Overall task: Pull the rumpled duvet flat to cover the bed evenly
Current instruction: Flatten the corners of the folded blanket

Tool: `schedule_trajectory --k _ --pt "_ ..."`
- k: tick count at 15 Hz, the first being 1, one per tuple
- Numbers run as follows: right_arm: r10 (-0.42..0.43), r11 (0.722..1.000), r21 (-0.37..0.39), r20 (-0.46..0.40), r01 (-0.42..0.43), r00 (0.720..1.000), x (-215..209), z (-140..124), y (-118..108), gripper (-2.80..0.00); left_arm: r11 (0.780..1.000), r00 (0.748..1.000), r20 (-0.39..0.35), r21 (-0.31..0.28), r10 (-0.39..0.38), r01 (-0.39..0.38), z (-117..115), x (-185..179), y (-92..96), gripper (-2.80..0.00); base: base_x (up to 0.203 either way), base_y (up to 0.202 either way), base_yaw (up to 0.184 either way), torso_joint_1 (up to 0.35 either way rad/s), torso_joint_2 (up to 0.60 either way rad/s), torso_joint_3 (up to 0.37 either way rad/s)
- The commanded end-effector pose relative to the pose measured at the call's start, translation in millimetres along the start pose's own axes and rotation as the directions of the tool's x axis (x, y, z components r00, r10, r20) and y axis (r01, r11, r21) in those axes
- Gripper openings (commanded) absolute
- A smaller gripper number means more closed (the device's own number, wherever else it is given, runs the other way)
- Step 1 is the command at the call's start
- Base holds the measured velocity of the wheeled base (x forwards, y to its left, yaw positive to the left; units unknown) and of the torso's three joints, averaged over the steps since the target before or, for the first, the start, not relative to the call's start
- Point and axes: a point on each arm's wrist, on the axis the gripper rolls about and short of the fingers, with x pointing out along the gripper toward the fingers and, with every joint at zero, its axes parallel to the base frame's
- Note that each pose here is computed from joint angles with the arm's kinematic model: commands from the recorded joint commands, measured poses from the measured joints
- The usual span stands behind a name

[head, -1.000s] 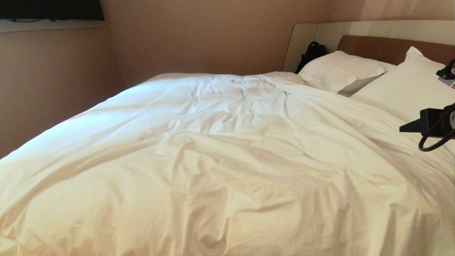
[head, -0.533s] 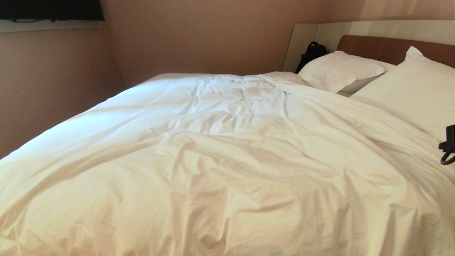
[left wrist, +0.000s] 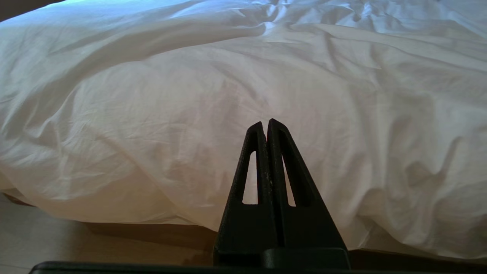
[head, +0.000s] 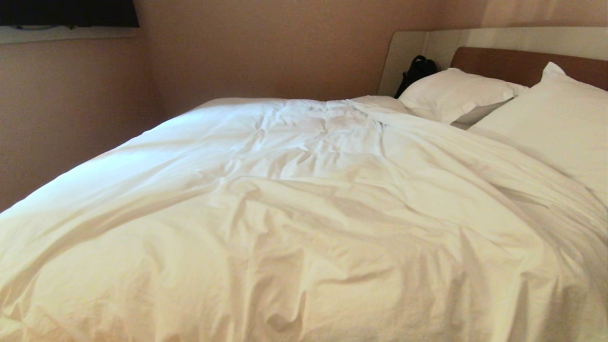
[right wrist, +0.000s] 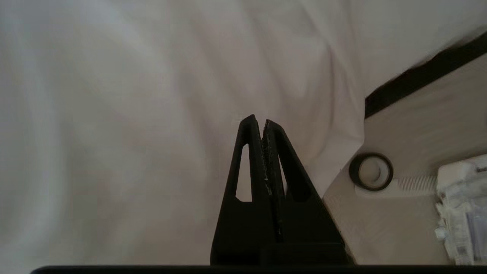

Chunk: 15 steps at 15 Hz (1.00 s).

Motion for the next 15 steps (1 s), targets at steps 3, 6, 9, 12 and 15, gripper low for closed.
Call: schedule_trajectory --k 3,6,9,12,15 --pt "0.059 0.998 -0.047 0.239 -0.049 0.969 38 22 -28 -2.80 1.000 1.000 0.001 -0.001 0.001 -0.001 0 0 0.0 -2.80 0.000 0.000 0.000 0.000 0.00 0.000" --pt "0.028 0.999 -0.023 0.251 -0.023 0.967 54 29 -43 -2.80 1.000 1.000 0.001 -0.001 0.001 -0.001 0 0 0.0 -2.80 0.000 0.000 0.000 0.000 0.00 0.000" --pt "-0.003 1.000 0.006 0.246 0.002 0.969 68 33 -59 -2.80 1.000 1.000 0.001 -0.001 0.001 -0.001 0 0 0.0 -2.80 0.000 0.000 0.000 0.000 0.00 0.000" --pt "0.034 0.999 0.011 0.239 -0.037 0.970 78 31 -70 0.00 1.000 1.000 0.001 -0.001 0.001 -0.001 0 0 0.0 -2.80 0.000 0.000 0.000 0.000 0.00 0.000" --pt "0.111 0.994 -0.040 0.247 -0.104 0.963 89 24 -84 0.00 1.000 1.000 0.001 -0.001 0.001 -0.001 0 0 0.0 -2.80 0.000 0.000 0.000 0.000 0.00 0.000"
